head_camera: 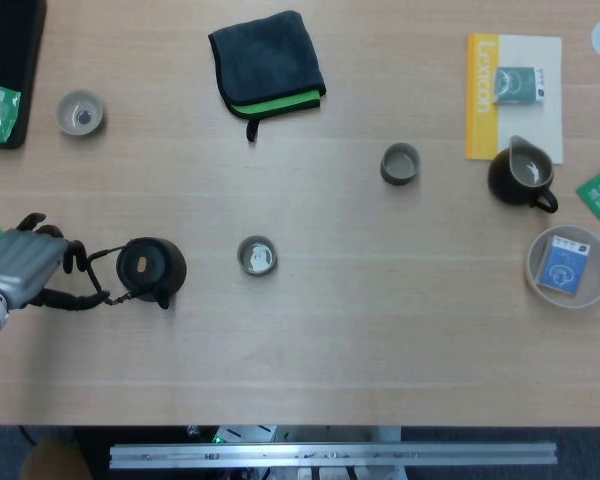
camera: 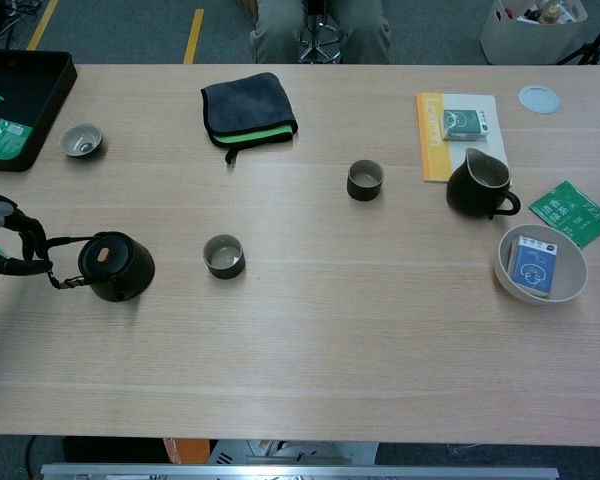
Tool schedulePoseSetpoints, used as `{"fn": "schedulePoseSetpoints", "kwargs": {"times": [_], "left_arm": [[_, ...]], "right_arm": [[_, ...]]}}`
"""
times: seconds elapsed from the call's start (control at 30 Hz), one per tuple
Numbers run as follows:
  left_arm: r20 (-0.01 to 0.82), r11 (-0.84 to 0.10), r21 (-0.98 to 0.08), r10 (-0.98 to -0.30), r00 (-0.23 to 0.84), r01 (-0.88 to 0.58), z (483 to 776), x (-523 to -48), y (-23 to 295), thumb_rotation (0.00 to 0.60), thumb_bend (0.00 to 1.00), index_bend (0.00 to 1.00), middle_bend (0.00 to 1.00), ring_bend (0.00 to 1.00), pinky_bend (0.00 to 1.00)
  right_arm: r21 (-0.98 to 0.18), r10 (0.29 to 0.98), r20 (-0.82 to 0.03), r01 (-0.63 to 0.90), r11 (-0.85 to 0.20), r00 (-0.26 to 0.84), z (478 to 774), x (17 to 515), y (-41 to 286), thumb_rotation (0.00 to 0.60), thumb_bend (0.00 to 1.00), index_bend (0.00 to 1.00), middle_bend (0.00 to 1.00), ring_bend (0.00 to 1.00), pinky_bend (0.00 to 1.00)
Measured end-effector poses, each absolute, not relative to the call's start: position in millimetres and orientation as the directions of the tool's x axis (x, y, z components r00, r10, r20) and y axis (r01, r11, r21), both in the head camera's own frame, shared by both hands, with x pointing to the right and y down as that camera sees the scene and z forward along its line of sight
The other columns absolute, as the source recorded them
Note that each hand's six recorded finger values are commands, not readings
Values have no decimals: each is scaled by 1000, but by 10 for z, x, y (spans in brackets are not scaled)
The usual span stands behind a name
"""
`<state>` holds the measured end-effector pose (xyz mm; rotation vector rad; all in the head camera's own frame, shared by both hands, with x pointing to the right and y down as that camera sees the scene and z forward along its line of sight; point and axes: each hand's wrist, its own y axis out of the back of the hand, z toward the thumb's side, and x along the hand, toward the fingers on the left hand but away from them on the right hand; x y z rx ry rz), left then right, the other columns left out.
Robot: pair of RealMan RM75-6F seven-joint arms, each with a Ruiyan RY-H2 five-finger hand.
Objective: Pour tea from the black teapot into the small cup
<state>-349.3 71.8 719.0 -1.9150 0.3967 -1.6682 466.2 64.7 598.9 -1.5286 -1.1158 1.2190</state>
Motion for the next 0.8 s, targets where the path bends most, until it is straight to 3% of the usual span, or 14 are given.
{"fn": "schedulePoseSetpoints", "kwargs": {"times": [0.03, 0.1, 0.33, 0.8], "left_arm": [[804, -794, -591, -566, 182, 143, 7191, -3492, 719, 557, 163, 292, 334, 172, 45], [794, -782, -605, -578, 186, 150, 7191, -3486, 718, 600, 163, 252, 313, 167, 45], [756, -738, -652, -617, 218, 174, 7171, -3449, 711, 600, 163, 132, 251, 136, 45], [695, -680, -710, -635, 337, 182, 7304, -3210, 732, 600, 163, 119, 236, 128, 45]], "right_arm": [[-965, 969, -213, 127, -228, 123, 5987, 4663, 647, 600, 50, 241, 189, 0, 0], [-966, 969, -211, 126, -227, 124, 5980, 4661, 646, 600, 49, 241, 189, 0, 0], [-966, 970, -207, 129, -223, 126, 5963, 4654, 641, 600, 50, 241, 189, 0, 0], [-966, 971, -203, 135, -220, 126, 5953, 4661, 649, 600, 50, 241, 189, 0, 0]]}}
